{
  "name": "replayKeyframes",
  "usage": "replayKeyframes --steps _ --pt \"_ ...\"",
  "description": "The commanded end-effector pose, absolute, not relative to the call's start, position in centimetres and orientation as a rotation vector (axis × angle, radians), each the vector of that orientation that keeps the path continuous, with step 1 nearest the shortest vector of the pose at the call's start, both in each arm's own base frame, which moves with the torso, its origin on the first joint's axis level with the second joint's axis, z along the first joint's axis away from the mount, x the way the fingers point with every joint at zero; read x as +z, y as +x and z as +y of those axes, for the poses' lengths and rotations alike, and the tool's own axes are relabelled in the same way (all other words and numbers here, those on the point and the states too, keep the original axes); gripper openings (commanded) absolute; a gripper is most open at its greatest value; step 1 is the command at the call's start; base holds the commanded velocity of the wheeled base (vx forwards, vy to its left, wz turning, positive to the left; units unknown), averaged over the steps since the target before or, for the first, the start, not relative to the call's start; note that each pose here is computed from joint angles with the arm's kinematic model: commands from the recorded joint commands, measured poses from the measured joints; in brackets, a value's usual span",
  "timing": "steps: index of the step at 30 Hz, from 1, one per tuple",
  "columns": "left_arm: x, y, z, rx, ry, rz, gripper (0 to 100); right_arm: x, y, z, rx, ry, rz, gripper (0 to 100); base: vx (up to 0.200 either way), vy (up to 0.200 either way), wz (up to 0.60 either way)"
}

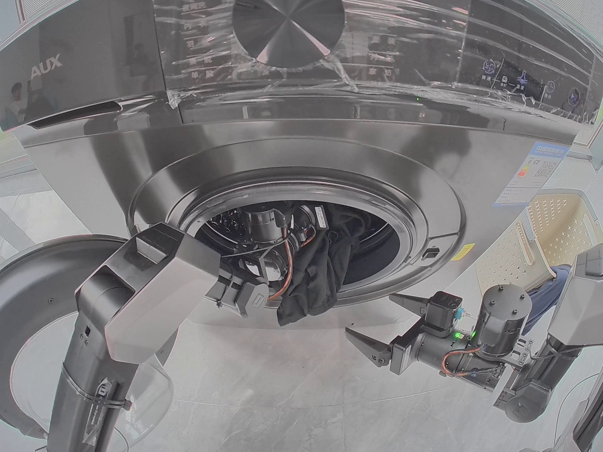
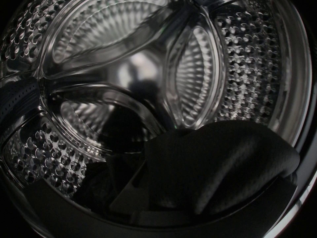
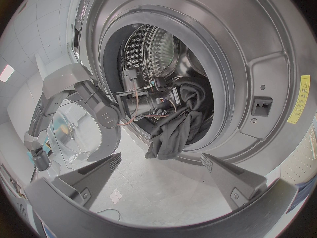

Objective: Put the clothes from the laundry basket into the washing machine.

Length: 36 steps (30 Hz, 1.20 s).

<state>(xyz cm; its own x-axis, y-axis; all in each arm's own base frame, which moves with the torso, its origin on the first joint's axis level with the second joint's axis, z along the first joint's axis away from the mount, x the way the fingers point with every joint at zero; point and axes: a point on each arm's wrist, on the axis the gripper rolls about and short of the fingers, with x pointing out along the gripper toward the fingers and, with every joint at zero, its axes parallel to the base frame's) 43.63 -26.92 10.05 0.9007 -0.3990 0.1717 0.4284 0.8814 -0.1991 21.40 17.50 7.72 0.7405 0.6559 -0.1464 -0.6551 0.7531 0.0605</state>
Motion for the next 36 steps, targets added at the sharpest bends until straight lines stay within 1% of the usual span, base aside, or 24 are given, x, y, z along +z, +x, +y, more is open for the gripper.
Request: replayKeyframes --steps 1,5,13,14,18,21,23,24,25,27,28,30,33,36 --pt "8.5 46.3 -26.5 -0.338 -0.245 -0.142 0 7.7 21.4 17.5 0.72 0.005 0.164 100 0.0 0.0 0.0" --pt "9.7 46.6 -26.5 -0.31 -0.256 -0.162 0 7.7 21.4 17.5 0.72 0.005 0.164 100 0.0 0.0 0.0" --pt "10.3 46.3 -26.5 -0.314 -0.262 -0.163 0 7.6 21.4 17.5 0.721 0.004 0.167 100 0.0 0.0 0.0" --pt "10.3 46.2 -26.4 -0.314 -0.261 -0.161 100 7.6 21.4 17.5 0.721 0.004 0.166 100 0.0 0.0 0.0" --pt "10.6 45.8 -26.3 -0.314 -0.266 -0.157 100 7.6 21.4 17.5 0.721 0.004 0.167 100 0.0 0.0 0.0" --pt "10.4 44.5 -25.9 -0.312 -0.249 -0.091 100 7.6 21.4 17.5 0.721 0.004 0.167 100 0.0 0.0 0.0" --pt "10.7 42.5 -25.6 -0.339 -0.232 -0.02 100 7.6 21.4 17.5 0.72 0.004 0.167 100 0.0 0.0 0.0" --pt "10.7 42.5 -25.6 -0.339 -0.232 -0.02 100 7.6 21.4 17.5 0.72 0.004 0.167 100 0.0 0.0 0.0" --pt "10.0 41.6 -25.8 -0.367 -0.228 0.021 100 7.6 21.4 17.5 0.72 0.004 0.167 100 0.0 0.0 0.0" --pt "9.5 41.3 -25.8 -0.392 -0.223 0.04 100 7.6 21.4 17.5 0.72 0.004 0.167 100 0.0 0.0 0.0" --pt "8.8 40.9 -25.7 -0.405 -0.211 0.067 100 7.6 21.4 17.5 0.72 0.004 0.167 100 0.0 0.0 0.0" --pt "8.6 40.4 -25.8 -0.419 -0.203 0.084 100 7.6 21.4 17.5 0.72 0.004 0.166 100 0.0 0.0 0.0" --pt "7.2 39.2 -26.1 -0.467 -0.179 0.145 100 7.6 21.4 17.5 0.72 0.004 0.166 100 0.0 0.0 0.0" --pt "6.0 38.9 -26.4 -0.482 -0.162 0.179 100 7.6 21.4 17.5 0.72 0.004 0.166 100 0.0 0.0 0.0"
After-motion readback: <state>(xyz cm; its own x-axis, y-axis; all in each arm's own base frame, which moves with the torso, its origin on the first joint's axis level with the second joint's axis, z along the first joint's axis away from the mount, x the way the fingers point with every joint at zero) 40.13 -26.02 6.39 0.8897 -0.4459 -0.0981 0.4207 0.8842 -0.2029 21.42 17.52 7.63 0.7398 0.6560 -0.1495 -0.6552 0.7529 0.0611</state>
